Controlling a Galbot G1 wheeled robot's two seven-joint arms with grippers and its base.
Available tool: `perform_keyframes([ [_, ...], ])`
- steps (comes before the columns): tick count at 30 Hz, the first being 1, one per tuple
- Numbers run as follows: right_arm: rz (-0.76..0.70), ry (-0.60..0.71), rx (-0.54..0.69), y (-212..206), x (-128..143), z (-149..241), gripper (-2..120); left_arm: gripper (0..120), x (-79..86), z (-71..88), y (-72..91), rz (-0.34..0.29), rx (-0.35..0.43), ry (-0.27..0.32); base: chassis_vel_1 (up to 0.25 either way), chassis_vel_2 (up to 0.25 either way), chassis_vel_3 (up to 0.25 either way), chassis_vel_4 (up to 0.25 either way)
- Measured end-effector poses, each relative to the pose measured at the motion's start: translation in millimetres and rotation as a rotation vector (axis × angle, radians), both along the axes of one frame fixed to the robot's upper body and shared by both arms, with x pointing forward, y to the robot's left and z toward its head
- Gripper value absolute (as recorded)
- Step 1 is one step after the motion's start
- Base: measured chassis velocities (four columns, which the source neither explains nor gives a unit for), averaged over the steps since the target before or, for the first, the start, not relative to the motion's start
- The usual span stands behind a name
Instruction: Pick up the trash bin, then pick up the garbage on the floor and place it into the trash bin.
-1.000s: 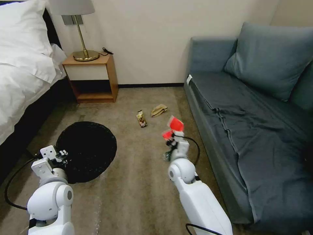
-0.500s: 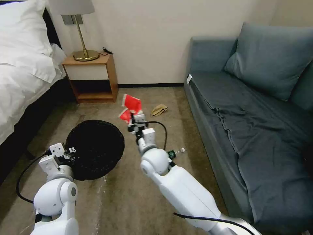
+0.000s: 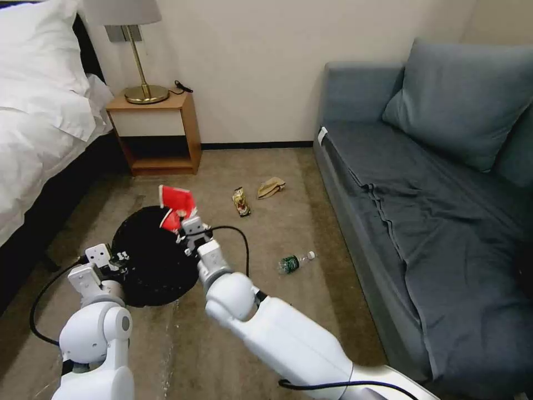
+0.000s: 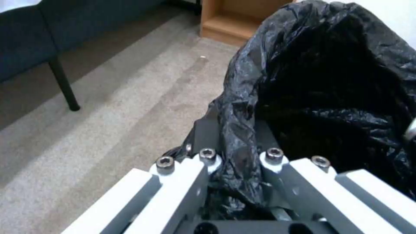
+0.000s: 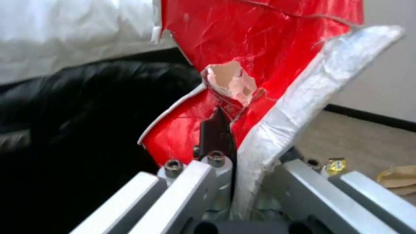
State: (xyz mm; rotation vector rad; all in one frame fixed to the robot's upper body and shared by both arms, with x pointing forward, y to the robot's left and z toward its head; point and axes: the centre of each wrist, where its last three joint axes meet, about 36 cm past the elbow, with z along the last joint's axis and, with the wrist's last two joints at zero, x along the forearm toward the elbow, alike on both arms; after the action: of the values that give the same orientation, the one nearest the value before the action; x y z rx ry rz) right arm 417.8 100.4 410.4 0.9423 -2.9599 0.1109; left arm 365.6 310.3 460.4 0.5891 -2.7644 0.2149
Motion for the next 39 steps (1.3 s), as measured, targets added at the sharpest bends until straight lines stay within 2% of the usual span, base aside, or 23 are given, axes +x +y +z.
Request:
perform_keyframes([
  [1, 0.009, -0.005, -0.017, 2, -6, -6, 9, 4, 0.0, -0.2, -0.6, 0.0, 0.0, 0.0, 0.0, 0.0, 0.0, 0.0],
  [5, 0.022, 0.002, -0.033, 4, -15, -14, 23, 4, -1.1, -2.0, -1.7, 0.002, 0.002, 0.004, 0.0, 0.0, 0.0, 0.0],
  [6, 0.022, 0.002, -0.033, 4, -15, -14, 23, 4, -1.1, -2.0, -1.7, 0.002, 0.002, 0.004, 0.0, 0.0, 0.0, 0.0],
  [8, 0.03, 0.008, -0.037, 3, -19, -17, 33, 4, -1.8, -2.9, -1.9, 0.002, 0.003, 0.006, 0.0, 0.0, 0.0, 0.0],
  [9, 0.03, 0.008, -0.037, 3, -19, -17, 33, 4, -1.8, -2.9, -1.9, 0.002, 0.003, 0.006, 0.0, 0.0, 0.0, 0.0],
  [11, 0.034, 0.007, -0.036, 2, -20, -15, 44, 4, -1.9, -2.8, -1.6, 0.002, 0.003, 0.006, 0.0, 0.0, 0.0, 0.0],
  [12, 0.034, 0.007, -0.036, 2, -20, -15, 44, 4, -1.9, -2.8, -1.6, 0.002, 0.003, 0.006, 0.0, 0.0, 0.0, 0.0],
  [14, 0.038, 0.007, -0.036, 0, -21, -13, 56, 4, -1.3, -2.0, -1.2, 0.002, 0.005, 0.003, 0.0, 0.0, 0.0, 0.0],
  [15, 0.038, 0.007, -0.036, 0, -21, -13, 56, 4, -1.3, -2.0, -1.2, 0.002, 0.005, 0.003, 0.0, 0.0, 0.0, 0.0],
  [17, 0.041, 0.006, -0.037, -2, -22, -12, 67, 4, -0.9, -0.5, -1.1, 0.003, 0.007, -0.001, 0.0, 0.0, 0.0, 0.0],
  [20, 0.042, 0.005, -0.038, -4, -22, -12, 73, 4, -0.9, -0.2, -0.9, 0.003, 0.008, -0.001, 0.0, 0.0, 0.0, 0.0],
  [22, 0.042, 0.005, -0.039, -8, -23, -12, 86, 4, -1.1, 0.2, -0.6, 0.004, 0.01, -0.001, 0.0, 0.0, 0.0, 0.0],
  [25, 0.038, 0.006, -0.031, -9, -22, -10, 94, 4, -1.1, 0.4, -0.6, 0.004, 0.01, -0.001, 0.0, 0.0, 0.0, 0.0],
  [27, 0.015, 0.005, -0.005, -10, -12, 1, 99, 4, -1.2, 0.3, -0.7, 0.004, 0.01, 0.0, 0.0, 0.0, 0.0, 0.0],
  [28, 0.015, 0.005, -0.005, -10, -12, 1, 99, 4, -1.2, 0.3, -0.7, 0.004, 0.01, 0.0, 0.0, 0.0, 0.0, 0.0],
  [31, -0.057, 0.012, 0.052, -12, 17, 29, 100, 4, -1.6, -0.2, -0.4, 0.005, 0.01, 0.002, 0.0, 0.0, 0.0, 0.0],
  [32, -0.057, 0.012, 0.052, -12, 17, 29, 100, 4, -1.6, -0.2, -0.4, 0.005, 0.01, 0.002, 0.0, 0.0, 0.0, 0.0],
  [34, -0.148, 0.026, 0.065, -18, 47, 48, 100, 4, -2.3, -1.4, 0.8, 0.008, 0.01, 0.006, 0.0, 0.0, 0.0, 0.0],
  [35, -0.148, 0.026, 0.065, -18, 47, 48, 100, 4, -2.3, -1.4, 0.8, 0.008, 0.01, 0.006, 0.0, 0.0, 0.0, 0.0],
  [36, -0.201, 0.038, 0.051, -21, 61, 53, 100, 4, -2.6, -1.9, 1.3, 0.01, 0.01, 0.008, 0.0, 0.0, 0.0, 0.0],
  [37, -0.274, 0.076, 0.031, -26, 80, 58, 100, 4, -3.2, -2.1, 1.8, 0.011, 0.011, 0.009, 0.0, 0.0, 0.0, 0.0],
  [38, -0.274, 0.076, 0.031, -26, 80, 58, 100, 4, -3.2, -2.1, 1.8, 0.011, 0.011, 0.009, 0.0, 0.0, 0.0, 0.0],
  [39, -0.333, 0.125, 0.021, -34, 98, 60, 100, 4, -3.9, -1.8, 2.1, 0.012, 0.012, 0.009, 0.0, 0.0, 0.0, 0.0],
])
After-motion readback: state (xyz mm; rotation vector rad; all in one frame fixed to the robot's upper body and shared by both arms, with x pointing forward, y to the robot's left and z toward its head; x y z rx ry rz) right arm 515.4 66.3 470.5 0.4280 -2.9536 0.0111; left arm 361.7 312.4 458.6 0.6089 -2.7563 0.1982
